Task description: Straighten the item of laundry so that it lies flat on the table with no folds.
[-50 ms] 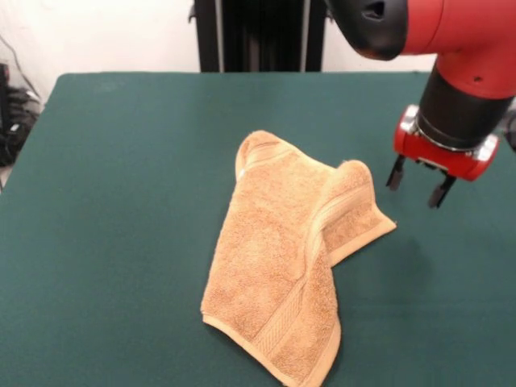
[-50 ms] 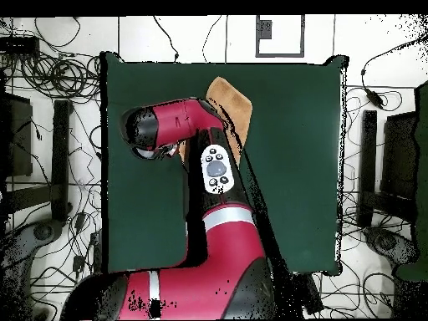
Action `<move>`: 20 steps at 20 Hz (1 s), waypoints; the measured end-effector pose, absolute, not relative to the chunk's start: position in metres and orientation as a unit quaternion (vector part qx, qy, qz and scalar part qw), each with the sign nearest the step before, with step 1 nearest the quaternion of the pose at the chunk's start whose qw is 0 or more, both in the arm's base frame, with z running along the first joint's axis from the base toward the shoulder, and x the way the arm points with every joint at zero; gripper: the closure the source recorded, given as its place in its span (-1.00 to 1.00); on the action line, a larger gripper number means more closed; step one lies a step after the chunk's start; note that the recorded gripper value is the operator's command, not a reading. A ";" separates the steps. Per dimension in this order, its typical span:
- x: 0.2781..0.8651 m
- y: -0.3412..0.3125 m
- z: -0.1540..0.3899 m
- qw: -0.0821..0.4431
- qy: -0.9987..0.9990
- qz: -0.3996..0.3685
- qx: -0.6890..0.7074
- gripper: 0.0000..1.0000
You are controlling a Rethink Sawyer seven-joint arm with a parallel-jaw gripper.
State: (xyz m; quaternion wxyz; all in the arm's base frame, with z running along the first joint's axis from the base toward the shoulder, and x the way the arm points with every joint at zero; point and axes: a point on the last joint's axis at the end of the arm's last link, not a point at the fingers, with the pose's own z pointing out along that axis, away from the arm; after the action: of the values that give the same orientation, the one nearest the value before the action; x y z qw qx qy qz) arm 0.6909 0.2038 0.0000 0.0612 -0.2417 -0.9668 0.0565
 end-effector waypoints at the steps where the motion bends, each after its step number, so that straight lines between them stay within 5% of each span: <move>1: 0.690 0.204 -0.002 0.058 -0.967 0.057 -0.241 -1.00; 20: 0.657 0.224 -0.048 -0.019 -0.977 0.088 -0.191 -1.00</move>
State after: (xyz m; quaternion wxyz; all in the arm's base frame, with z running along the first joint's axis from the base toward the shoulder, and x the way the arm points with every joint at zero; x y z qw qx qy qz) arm 0.6571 0.2239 -0.0479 -0.0186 -0.1908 -0.9775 0.0885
